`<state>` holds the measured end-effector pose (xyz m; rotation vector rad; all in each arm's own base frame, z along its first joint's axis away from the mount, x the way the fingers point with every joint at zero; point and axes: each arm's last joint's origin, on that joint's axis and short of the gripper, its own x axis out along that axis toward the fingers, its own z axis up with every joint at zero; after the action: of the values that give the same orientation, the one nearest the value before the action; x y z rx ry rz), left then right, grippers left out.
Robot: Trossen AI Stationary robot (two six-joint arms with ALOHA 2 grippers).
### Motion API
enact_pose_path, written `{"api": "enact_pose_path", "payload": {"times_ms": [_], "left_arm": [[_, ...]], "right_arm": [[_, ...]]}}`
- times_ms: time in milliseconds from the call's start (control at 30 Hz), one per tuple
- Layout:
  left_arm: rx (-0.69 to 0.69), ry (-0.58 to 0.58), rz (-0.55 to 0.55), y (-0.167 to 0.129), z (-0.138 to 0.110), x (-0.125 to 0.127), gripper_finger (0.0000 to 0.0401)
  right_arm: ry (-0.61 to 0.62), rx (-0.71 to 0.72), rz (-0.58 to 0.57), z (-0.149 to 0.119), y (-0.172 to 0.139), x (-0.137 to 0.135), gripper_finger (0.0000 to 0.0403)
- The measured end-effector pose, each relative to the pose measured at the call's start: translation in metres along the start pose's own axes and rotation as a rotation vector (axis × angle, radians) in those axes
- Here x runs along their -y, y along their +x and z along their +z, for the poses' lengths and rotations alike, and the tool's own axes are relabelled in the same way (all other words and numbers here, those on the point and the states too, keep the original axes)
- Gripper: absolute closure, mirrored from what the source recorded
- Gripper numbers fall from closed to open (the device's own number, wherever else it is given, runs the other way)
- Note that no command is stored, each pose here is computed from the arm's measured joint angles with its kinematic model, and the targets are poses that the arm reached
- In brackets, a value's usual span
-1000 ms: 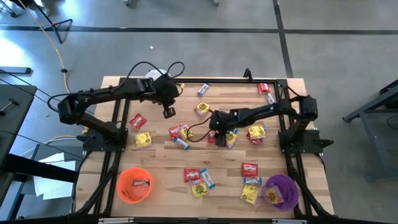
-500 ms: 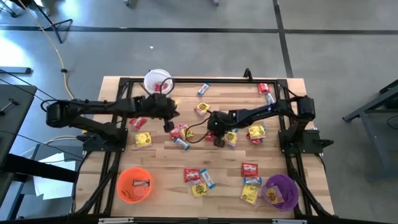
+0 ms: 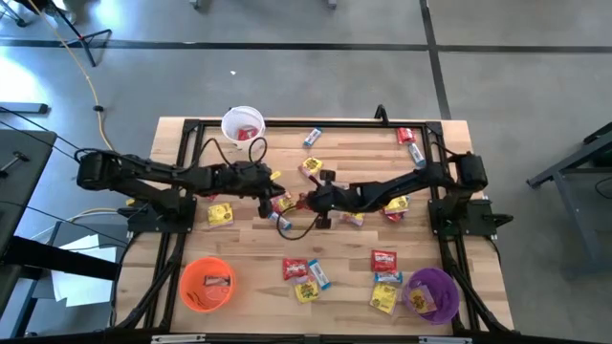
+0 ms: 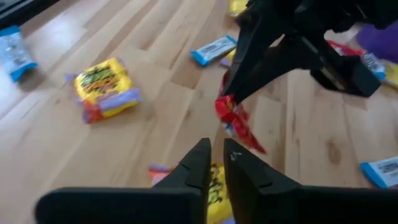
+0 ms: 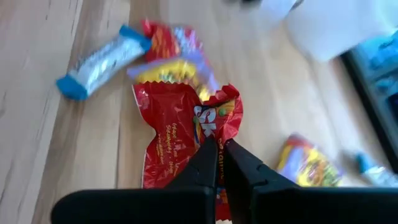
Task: Sort candy
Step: Put the red candy into the white bucket
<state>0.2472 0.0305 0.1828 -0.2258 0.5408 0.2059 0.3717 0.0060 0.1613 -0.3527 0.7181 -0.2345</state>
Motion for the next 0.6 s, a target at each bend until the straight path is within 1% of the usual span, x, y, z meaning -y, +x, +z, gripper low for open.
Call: {"api": "enact_pose_path", "payload": {"times_ms": [200, 267, 367, 500, 600], "left_arm": [[-0.02, 0.017, -0.02, 0.013, -0.008, 0.007, 0.0298], [-0.031, 0.027, -0.019, 0.018, -0.011, 0.007, 0.0277], [-0.012, 0.035, -0.035, 0.023, -0.011, 0.009, 0.0253], [0.023, 0.06, -0.111, 0.024, -0.009, 0.015, 0.0241], [0.027, 0.063, -0.13, 0.024, -0.008, 0.016, 0.024]], "right_arm": [[-0.028, 0.09, -0.067, 0.012, -0.005, -0.006, 0.0398], [-0.022, 0.108, -0.076, 0.014, -0.005, -0.006, 0.0398], [-0.016, 0.12, -0.08, 0.015, -0.005, -0.005, 0.0398], [-0.013, 0.127, -0.079, 0.016, -0.005, -0.005, 0.0398], [-0.013, 0.125, -0.086, 0.016, -0.006, -0.005, 0.0398]]}}
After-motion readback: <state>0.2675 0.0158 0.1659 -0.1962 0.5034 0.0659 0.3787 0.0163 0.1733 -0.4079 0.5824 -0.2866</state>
